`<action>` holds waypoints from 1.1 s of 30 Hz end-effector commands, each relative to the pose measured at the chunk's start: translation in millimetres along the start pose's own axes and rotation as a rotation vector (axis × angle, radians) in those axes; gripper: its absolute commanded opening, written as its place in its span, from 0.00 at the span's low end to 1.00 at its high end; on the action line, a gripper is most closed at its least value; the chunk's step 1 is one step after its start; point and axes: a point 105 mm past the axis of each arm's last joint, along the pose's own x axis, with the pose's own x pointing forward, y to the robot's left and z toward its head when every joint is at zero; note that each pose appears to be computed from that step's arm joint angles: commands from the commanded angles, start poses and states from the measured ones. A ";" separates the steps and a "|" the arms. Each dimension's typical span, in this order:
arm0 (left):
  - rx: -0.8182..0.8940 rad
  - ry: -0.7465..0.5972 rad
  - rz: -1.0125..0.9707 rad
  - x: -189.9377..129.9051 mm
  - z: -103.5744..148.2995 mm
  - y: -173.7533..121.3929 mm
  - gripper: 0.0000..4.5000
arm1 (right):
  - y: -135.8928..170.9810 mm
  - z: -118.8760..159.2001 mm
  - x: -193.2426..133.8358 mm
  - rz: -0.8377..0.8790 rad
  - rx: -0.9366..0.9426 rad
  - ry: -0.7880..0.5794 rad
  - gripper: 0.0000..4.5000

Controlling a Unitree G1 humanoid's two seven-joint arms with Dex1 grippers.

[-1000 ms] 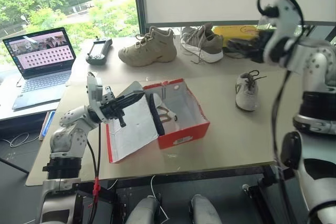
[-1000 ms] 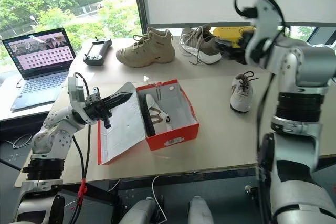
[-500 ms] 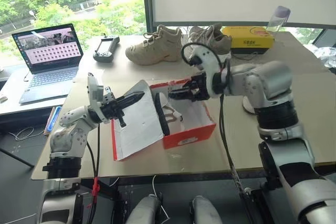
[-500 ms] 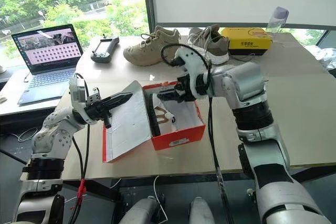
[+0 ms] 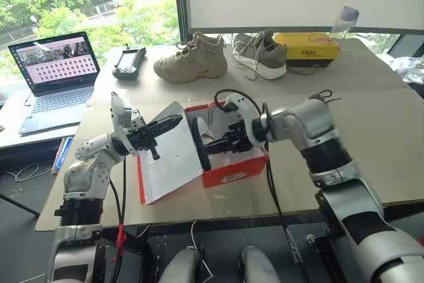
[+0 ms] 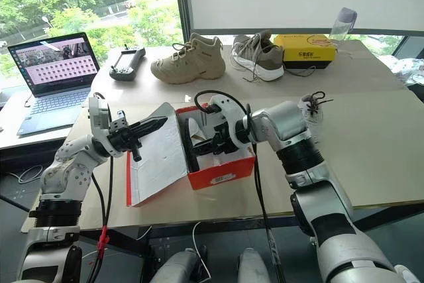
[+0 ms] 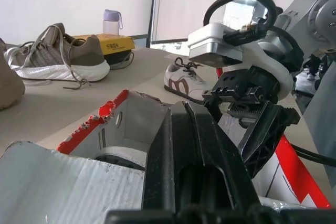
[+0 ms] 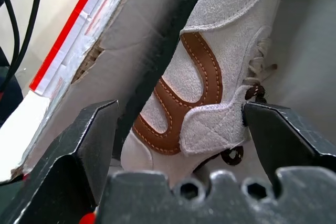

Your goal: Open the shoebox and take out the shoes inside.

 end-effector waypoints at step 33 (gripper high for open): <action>0.045 -0.009 -0.008 6.8 10.3 2.0 0.00 | -10.0 30.2 -20.0 0.053 0.095 -0.168 0.42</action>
